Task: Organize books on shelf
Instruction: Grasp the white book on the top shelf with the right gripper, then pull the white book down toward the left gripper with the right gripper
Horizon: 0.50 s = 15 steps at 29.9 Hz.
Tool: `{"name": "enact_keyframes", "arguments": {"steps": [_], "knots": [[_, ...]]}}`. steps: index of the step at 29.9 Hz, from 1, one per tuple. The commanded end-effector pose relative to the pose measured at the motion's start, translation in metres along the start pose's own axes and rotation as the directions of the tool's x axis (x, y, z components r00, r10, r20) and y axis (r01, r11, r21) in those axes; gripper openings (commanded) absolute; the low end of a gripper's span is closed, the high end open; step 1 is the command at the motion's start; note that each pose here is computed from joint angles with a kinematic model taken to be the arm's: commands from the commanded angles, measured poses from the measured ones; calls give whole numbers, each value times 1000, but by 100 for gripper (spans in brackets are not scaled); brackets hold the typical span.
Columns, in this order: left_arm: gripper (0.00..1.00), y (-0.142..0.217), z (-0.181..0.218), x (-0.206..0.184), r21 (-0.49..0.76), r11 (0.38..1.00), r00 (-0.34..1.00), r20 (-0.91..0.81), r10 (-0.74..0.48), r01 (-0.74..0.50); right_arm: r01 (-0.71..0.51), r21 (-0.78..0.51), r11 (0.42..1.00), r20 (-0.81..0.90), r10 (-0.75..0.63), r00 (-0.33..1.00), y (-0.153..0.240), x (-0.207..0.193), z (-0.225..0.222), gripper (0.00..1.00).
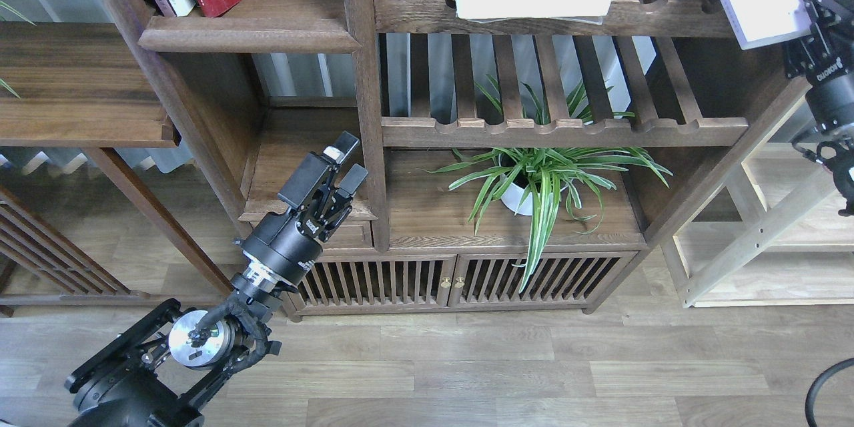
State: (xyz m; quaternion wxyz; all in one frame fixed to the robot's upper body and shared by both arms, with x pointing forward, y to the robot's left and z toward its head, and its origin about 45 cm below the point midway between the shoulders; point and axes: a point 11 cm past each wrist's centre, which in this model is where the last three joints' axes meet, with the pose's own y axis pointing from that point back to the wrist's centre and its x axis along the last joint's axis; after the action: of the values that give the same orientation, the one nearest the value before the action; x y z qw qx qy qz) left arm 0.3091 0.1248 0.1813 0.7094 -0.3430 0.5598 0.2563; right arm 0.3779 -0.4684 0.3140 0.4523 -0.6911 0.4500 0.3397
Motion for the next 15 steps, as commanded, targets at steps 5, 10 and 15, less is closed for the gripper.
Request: {"name": "enact_keyframes", "arguments": {"steps": [5, 10, 15], "knots": [[98, -10, 5, -12, 14, 999, 999, 32, -36, 35, -60, -7, 998, 4, 60, 998, 38, 23, 7, 6], [98, -32, 7, -27, 28, 996, 995, 50, -86, 84, -107, -15, 994, 12, 107, 994, 58, 35, 13, 5], [98, -61, -1, -46, 71, 987, 987, 65, -147, 142, -101, 10, 995, 14, 101, 995, 70, 30, 9, 5]]}}
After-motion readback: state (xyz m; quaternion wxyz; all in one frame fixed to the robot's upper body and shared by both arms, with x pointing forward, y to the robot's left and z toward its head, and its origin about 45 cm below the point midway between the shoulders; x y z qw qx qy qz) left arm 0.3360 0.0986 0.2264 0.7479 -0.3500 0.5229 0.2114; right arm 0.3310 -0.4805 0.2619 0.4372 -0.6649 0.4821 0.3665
